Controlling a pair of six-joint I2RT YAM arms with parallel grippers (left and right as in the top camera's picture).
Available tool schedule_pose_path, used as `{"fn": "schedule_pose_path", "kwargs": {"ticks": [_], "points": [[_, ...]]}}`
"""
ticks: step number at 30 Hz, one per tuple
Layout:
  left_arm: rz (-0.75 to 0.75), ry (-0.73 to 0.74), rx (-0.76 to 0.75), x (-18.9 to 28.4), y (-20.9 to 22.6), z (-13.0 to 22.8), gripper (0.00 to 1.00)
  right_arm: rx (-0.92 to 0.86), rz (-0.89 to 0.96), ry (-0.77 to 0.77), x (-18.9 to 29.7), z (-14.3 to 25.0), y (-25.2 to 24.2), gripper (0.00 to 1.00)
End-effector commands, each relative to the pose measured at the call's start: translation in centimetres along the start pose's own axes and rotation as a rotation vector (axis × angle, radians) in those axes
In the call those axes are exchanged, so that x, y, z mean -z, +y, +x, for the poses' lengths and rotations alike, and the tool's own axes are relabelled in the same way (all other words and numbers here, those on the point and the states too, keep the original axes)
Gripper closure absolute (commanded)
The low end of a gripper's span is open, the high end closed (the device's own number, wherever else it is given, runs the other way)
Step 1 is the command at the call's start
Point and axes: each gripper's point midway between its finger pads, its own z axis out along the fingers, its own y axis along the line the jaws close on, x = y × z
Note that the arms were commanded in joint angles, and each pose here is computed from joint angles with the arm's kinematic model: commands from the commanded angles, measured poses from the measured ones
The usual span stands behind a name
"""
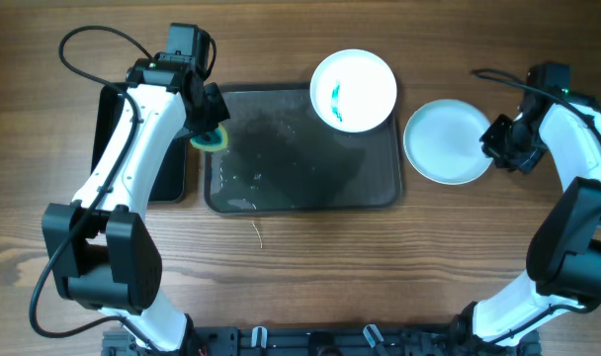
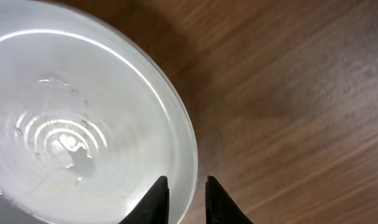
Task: Clean dirty plates on tray and stack at the side
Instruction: 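Release and reach the right gripper to the green-smeared plate's rim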
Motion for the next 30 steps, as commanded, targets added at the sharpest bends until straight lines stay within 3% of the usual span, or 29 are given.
{"fn": "schedule_pose_path", "kwargs": {"ticks": [1, 4, 6, 7, 11, 20, 30], "points": [[0.021, -0.013, -0.014, 0.5, -0.4, -0.4, 0.96, 0.042, -0.047, -0.040, 2.5, -0.3, 0.8, 0.76], [0.021, -0.013, -0.014, 0.5, -0.4, -0.4, 0.96, 0.065, -0.118, -0.088, 5.0, -0.6, 2.0, 0.72], [0.021, -0.013, -0.014, 0.5, -0.4, -0.4, 0.96, 0.197, -0.265, -0.131, 7.4, -0.5, 5.1, 0.64], [0.022, -0.015, -0.014, 0.5, -0.4, -0.5, 0.96, 0.321, -0.376, -0.178, 9.5, -0.1, 8.1, 0.54], [0.028, -0.025, -0.013, 0.5, -0.6, -0.7, 0.96, 0.429, -0.365, -0.280, 10.8, -0.3, 11.9, 0.44], [0.030, -0.028, -0.014, 0.5, -0.6, -0.8, 0.96, 0.578, -0.370, -0.294, 8.9, -2.1, 21.5, 0.43], [0.030, -0.029, -0.013, 0.5, -0.7, -0.8, 0.96, 0.681, -0.346, -0.234, 1.2, -3.3, 25.1, 0.53]]}}
